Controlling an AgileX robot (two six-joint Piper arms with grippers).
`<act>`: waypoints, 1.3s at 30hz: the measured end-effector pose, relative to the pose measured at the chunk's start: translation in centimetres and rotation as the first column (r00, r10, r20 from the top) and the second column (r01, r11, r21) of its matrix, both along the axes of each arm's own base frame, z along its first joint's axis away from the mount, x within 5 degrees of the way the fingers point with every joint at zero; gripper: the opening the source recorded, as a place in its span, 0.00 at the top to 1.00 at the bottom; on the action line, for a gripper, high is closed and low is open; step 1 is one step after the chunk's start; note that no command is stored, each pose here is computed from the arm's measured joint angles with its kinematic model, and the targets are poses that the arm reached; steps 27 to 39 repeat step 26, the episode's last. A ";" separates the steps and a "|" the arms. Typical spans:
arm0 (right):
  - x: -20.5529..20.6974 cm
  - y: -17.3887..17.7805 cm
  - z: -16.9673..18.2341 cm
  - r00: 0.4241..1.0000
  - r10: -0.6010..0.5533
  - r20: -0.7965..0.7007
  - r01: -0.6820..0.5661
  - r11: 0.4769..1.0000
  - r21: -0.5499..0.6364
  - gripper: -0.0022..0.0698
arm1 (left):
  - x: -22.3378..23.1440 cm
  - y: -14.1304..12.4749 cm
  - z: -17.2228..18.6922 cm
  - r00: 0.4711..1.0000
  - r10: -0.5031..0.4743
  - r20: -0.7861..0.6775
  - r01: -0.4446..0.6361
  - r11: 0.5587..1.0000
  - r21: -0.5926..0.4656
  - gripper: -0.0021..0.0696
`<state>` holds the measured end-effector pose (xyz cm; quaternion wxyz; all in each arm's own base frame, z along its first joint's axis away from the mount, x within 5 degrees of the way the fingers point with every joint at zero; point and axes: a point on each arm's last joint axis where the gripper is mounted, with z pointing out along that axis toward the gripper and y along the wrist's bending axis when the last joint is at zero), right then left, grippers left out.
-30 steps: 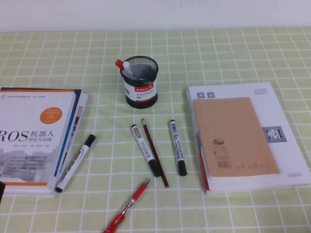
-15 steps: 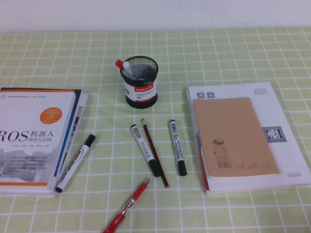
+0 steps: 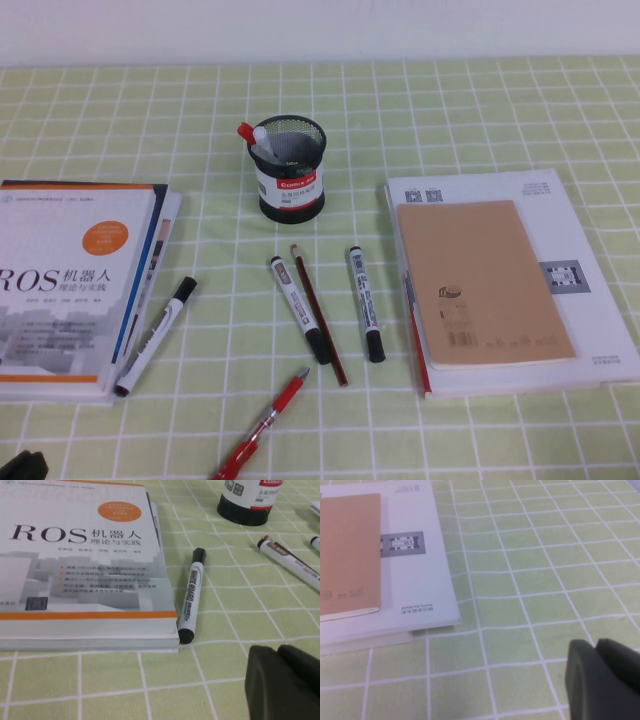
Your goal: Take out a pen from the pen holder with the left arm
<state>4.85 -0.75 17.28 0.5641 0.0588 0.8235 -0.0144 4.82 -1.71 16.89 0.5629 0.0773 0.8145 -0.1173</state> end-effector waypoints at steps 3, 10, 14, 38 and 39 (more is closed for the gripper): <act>0.0 0.0 0.0 1.000 0.000 0.000 0.000 1.000 0.000 0.99 | 0.0 0.0 0.0 1.000 -0.003 0.005 0.003 1.000 -0.001 0.97; 0.0 0.0 0.0 1.000 0.000 0.000 0.000 1.000 0.000 0.99 | 0.1 0.4 0.0 0.999 0.051 0.007 -0.051 0.999 -0.005 0.97; 0.0 0.0 0.0 1.000 0.000 0.000 0.000 1.000 0.000 0.99 | 0.2 0.6 0.0 0.997 0.073 0.008 -0.073 0.997 -0.002 0.97; 0.0 0.0 0.0 1.000 0.000 0.000 0.000 1.000 0.000 0.99 | 0.2 0.6 0.0 0.997 0.076 0.010 -0.076 0.997 0.002 0.97; 0.0 0.0 0.0 1.000 0.000 0.000 0.000 1.000 0.000 0.99 | 0.2 0.6 0.0 0.997 0.076 0.010 -0.076 0.997 0.002 0.97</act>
